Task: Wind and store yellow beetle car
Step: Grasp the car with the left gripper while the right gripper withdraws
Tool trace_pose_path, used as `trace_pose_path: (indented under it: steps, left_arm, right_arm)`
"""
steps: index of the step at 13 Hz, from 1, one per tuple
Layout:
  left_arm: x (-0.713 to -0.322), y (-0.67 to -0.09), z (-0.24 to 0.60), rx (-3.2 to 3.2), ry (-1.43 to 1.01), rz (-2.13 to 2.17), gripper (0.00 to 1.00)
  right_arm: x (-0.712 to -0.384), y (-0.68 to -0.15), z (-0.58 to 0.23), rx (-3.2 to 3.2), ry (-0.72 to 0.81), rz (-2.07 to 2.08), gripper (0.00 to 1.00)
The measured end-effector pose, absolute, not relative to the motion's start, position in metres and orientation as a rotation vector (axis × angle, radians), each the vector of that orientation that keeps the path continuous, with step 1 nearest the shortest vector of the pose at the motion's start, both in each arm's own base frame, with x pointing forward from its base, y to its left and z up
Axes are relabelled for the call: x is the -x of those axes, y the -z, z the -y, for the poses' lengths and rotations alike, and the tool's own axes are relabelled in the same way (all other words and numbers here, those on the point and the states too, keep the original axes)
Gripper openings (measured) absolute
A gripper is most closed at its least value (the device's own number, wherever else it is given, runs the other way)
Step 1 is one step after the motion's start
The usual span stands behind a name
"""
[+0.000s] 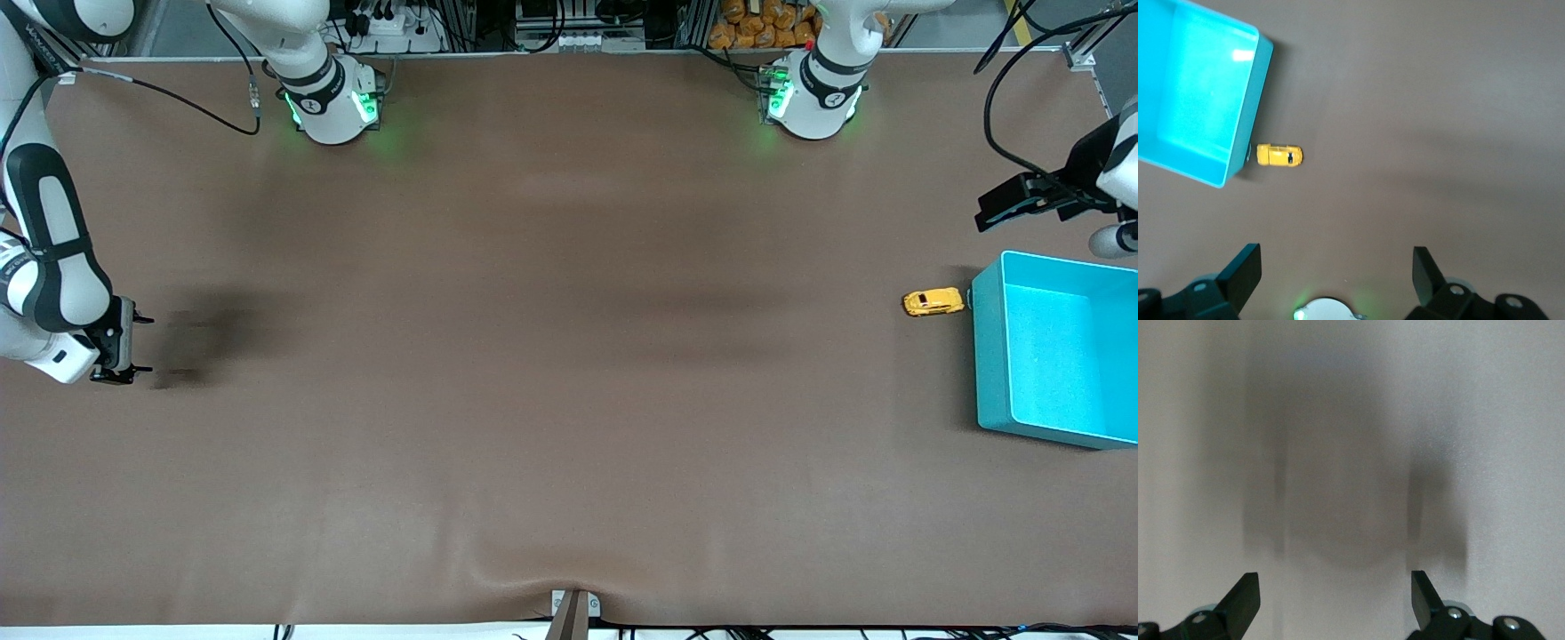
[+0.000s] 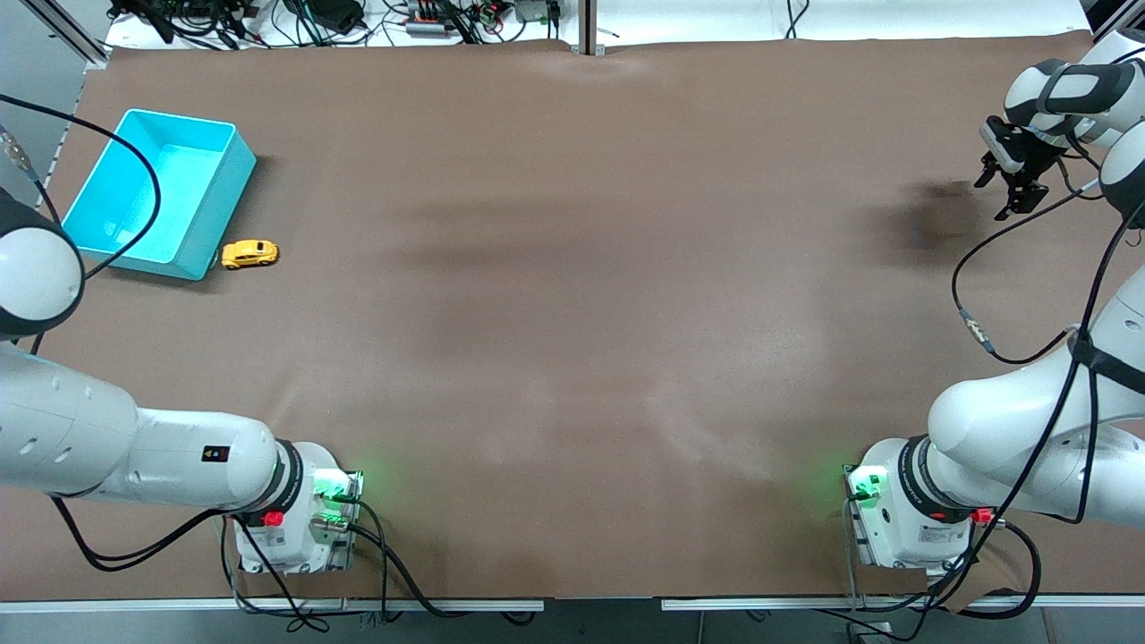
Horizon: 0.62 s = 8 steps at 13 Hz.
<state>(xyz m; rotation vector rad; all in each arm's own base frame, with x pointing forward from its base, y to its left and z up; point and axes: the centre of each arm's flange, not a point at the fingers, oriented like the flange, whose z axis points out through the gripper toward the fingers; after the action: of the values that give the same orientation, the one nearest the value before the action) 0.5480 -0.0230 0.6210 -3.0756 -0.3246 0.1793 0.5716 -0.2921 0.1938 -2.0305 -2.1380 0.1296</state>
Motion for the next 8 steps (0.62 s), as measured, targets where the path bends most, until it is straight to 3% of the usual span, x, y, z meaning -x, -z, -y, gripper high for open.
trace_pose_path:
  steps: [3, 8]
  left_arm:
    - [-0.547, -0.579, 0.015, 2.954, -0.285, 0.748, 1.00]
    - [-0.548, -0.501, -0.045, 2.731, -0.286, 1.305, 1.00]
  right_arm:
    - [-0.578, -0.206, 0.295, 2.061, -0.074, 2.085, 1.00]
    - [-0.609, -0.285, 0.303, 2.232, 0.048, 1.846, 1.00]
